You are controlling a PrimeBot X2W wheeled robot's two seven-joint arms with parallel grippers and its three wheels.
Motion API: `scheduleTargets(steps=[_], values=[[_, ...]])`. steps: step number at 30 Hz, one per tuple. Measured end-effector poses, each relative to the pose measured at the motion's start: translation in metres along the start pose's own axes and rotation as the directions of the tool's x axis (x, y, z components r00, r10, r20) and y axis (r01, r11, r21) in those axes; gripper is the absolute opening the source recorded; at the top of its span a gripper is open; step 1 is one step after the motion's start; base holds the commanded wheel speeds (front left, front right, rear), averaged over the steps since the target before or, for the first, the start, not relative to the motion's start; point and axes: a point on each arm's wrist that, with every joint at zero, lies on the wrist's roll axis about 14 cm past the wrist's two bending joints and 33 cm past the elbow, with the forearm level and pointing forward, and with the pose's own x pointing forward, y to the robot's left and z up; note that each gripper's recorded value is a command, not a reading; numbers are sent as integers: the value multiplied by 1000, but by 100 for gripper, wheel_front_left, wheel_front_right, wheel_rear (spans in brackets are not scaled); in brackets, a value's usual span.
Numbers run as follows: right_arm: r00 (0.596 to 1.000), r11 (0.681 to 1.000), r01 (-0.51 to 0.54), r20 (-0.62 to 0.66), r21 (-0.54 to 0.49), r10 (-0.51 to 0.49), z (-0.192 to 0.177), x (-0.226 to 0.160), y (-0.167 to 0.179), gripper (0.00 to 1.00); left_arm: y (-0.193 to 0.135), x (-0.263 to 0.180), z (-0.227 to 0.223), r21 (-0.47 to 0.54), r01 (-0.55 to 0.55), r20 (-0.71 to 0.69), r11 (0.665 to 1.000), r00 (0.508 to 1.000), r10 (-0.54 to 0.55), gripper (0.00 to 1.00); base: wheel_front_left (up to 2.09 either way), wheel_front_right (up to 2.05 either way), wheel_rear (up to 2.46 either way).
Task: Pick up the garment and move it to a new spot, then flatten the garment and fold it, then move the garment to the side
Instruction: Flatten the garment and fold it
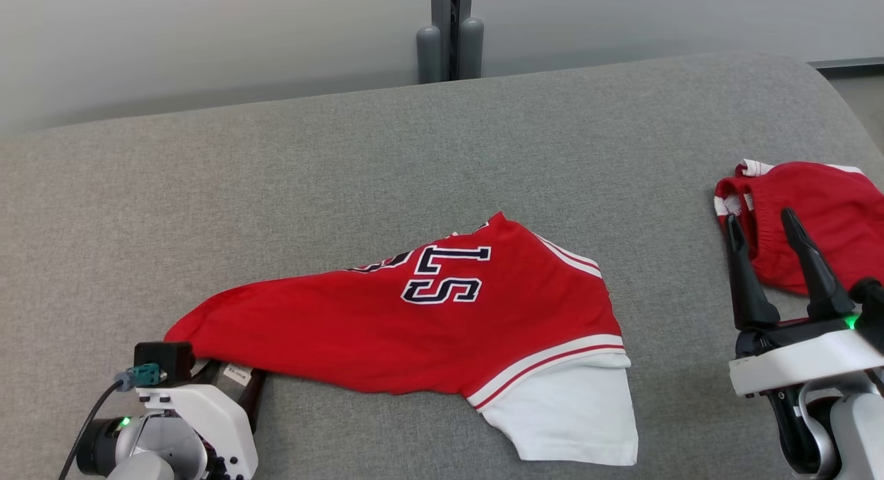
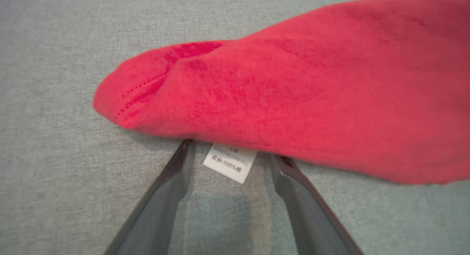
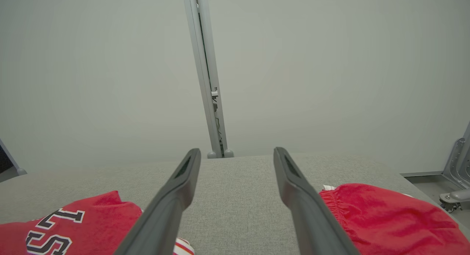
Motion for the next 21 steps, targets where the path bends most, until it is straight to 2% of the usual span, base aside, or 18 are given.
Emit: scheduleTargets(steps=[7, 8, 10, 21], values=[[1000, 1000, 16, -10, -7, -16, -3, 1, -7, 100, -3, 16, 0, 16, 17, -33, 1000, 999, -17, 100, 0, 0, 0], [1000, 1000, 18, -9, -7, -18, -3, 1, -8, 100, -3, 18, 0, 18, 22, -35, 1000, 999, -22, 77, 0, 0, 0], [1000, 1000, 22, -6, -8, -22, -2, 2, -9, 100, -6, 21, 3, 19, 34, -29, 999, 999, -33, 0, 0, 0, 0], [1000, 1000, 4, 4, 9, -4, -3, 7, 0, 100, -13, 6, 30, 24, 59, 73, 998, 996, -60, 0, 0, 0, 0]])
